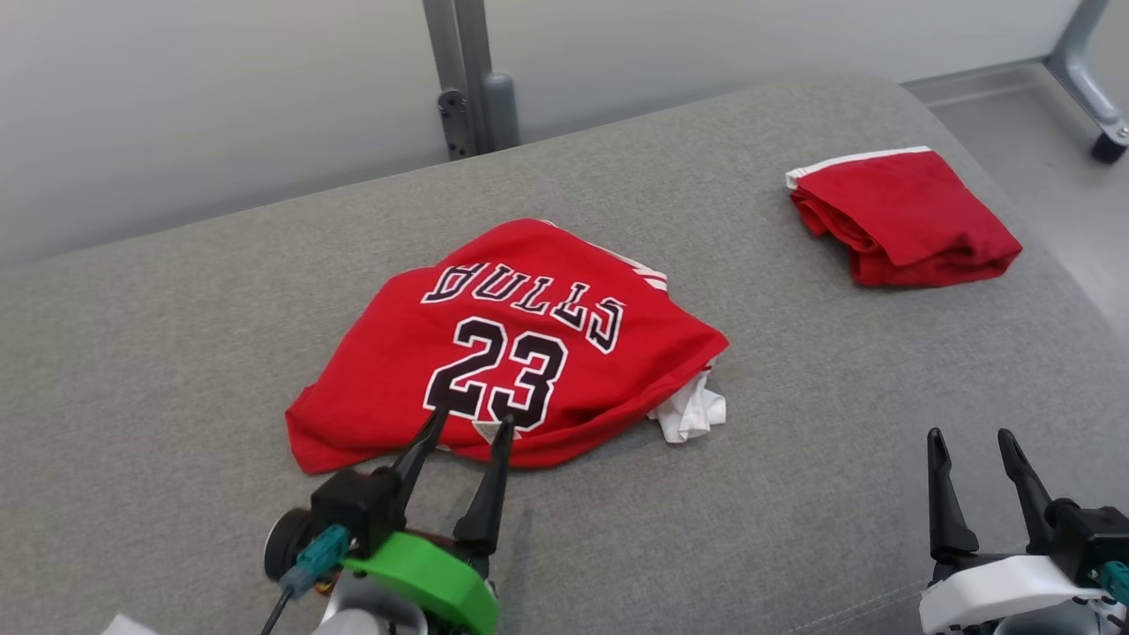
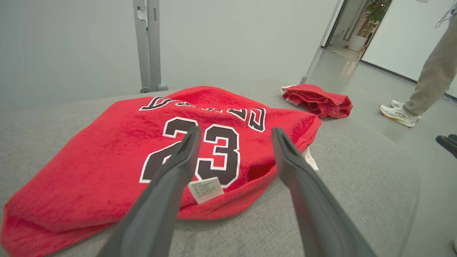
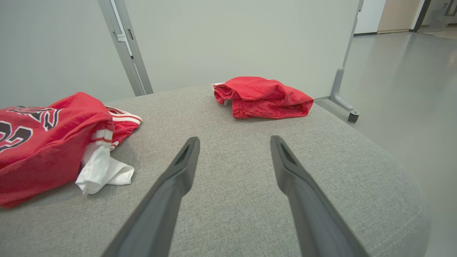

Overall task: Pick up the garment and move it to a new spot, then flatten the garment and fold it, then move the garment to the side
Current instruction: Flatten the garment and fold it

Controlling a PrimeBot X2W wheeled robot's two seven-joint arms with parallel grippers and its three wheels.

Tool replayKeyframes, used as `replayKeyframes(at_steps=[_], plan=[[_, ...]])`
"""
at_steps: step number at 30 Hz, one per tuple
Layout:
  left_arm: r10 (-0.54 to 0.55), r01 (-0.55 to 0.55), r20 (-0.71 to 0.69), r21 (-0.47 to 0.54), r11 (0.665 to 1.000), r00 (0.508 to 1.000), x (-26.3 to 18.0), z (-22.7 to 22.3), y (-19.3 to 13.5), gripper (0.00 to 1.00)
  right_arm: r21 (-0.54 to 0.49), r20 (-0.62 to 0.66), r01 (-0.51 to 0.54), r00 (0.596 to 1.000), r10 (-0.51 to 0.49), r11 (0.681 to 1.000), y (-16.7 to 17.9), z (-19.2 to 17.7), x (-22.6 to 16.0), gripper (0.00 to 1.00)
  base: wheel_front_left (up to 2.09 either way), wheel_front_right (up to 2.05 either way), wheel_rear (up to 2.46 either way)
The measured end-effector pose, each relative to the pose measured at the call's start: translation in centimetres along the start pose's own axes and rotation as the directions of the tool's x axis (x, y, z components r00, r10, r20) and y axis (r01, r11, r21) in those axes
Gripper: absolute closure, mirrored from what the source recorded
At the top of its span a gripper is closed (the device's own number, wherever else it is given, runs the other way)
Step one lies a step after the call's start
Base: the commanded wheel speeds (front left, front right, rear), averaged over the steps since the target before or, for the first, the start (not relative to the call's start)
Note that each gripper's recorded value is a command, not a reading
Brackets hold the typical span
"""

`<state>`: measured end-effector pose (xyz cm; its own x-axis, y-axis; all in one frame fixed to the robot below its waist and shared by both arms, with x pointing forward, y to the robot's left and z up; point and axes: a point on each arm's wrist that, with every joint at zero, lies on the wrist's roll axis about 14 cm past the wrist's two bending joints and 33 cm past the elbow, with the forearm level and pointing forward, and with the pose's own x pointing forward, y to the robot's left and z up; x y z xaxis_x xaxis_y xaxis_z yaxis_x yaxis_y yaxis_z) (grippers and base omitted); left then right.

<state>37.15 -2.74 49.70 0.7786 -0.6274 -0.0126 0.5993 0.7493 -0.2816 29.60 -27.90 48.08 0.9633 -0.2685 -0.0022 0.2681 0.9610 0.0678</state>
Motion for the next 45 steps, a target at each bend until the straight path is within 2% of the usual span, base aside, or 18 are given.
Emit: replayKeyframes(at_steps=[4, 9, 16, 19, 25, 32, 36, 41, 45], plan=[[0.178, -0.178, -0.007, 0.001, 0.984, 0.984, -4.5, -0.5, 3.6, 0.0, 0.0, 0.011, -0.047, 0.999, 0.047, 0.999, 1.4, 0.2, 0.5, 0.0, 0.0, 0.0, 0.0], [0.349, -0.349, 0.053, -0.013, 0.937, 0.936, -8.7, 0.7, 6.4, 0.0, -0.001, 0.033, -0.087, 0.996, 0.087, 0.996, 2.5, 0.8, 0.8, 0.0, 0.0, 0.0, 0.0], [0.46, -0.463, 0.141, -0.006, 0.886, 0.877, -12.8, 2.2, 7.9, 0.0, -0.004, 0.065, -0.131, 0.989, 0.131, 0.991, 3.8, 1.7, 0.9, 0.0, 0.0, 0.0, 0.0], [0.474, -0.48, 0.153, 0.002, 0.878, 0.867, -13.7, 2.1, 8.2, 0.0, -0.004, 0.073, -0.147, 0.986, 0.147, 0.989, 4.3, 2.0, 1.0, 0.0, 0.0, 0.0, 0.0], [0.464, -0.471, 0.157, 0.009, 0.882, 0.872, -13.8, 1.9, 8.4, 0.0, -0.005, 0.064, -0.162, 0.985, 0.162, 0.987, 4.9, 1.7, 1.2, 0.0, 0.0, 0.0, 0.0], [0.342, -0.345, 0.091, 0.018, 0.938, 0.935, -10.3, 0.2, 7.0, 0.0, -0.006, 0.048, -0.169, 0.984, 0.169, 0.986, 5.3, 1.3, 1.7, 0.0, 0.0, 0.0, 0.0], [0.297, -0.297, 0.028, 0.016, 0.955, 0.955, -7.0, -0.6, 7.1, 0.0, -0.007, 0.05, -0.171, 0.984, 0.171, 0.985, 5.6, 1.4, 2.7, 0.0, 0.0, 0.0, 0.0], [0.201, -0.195, -0.042, 0.116, 0.974, 0.979, -3.1, -1.5, 7.1, 0.0, -0.001, 0.028, -0.143, 0.989, 0.143, 0.99, 5.0, 0.7, 3.8, 0.0, 0.0, 0.0, 0.0], [0.165, -0.133, -0.149, 0.205, 0.97, 0.975, -1.6, -3.7, 8.1, 0.0, -0.002, 0.001, -0.118, 0.993, 0.118, 0.993, 4.3, -0.2, 4.4, 0.0, 0.0, 0.0, 0.0]])
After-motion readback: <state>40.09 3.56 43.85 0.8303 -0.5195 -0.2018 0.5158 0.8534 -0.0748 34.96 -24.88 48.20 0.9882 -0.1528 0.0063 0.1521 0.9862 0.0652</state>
